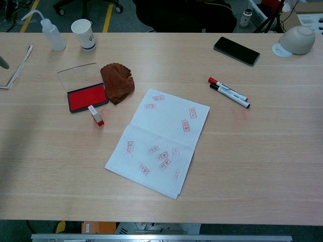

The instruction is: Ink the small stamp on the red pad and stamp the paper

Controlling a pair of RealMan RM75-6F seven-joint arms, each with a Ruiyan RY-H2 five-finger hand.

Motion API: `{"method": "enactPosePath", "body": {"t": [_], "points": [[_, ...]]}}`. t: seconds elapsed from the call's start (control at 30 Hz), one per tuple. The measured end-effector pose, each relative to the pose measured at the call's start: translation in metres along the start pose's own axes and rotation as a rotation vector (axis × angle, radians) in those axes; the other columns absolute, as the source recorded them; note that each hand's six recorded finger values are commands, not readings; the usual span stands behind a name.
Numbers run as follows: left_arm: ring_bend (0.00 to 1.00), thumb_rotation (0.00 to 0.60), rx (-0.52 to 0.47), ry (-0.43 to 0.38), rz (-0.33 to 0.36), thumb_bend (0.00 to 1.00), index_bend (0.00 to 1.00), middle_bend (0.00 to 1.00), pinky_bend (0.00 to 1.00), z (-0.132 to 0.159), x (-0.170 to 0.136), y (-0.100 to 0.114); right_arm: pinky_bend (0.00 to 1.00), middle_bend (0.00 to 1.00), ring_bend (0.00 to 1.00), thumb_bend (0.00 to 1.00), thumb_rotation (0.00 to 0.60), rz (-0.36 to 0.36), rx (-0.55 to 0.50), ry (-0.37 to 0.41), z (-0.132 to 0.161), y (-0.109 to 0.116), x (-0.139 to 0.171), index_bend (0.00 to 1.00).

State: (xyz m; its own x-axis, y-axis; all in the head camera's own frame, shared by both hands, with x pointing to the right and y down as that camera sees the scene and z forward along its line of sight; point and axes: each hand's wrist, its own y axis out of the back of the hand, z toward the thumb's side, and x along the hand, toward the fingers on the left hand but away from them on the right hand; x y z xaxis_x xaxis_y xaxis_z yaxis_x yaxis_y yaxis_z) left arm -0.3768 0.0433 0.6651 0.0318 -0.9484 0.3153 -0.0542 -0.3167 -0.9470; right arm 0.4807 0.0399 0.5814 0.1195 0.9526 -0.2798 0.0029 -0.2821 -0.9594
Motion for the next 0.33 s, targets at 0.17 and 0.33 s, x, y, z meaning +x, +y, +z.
{"method": "enactPosePath", "body": {"t": [0.17,0.33], "points": [[0.62,0.600,-0.031,0.041,0.063,0.31,0.39,0.69,1.00,-0.016,-0.021,0.011,0.24,0.31,0.19,0.19,0.600,-0.010,-0.003,0.002,0.002,0.001,0.003,0.25],[0.62,0.600,-0.042,0.065,0.094,0.31,0.40,0.69,1.00,-0.024,-0.041,0.016,0.24,0.31,0.19,0.19,0.600,-0.018,-0.005,0.001,0.003,0.002,0.006,0.25]]}}
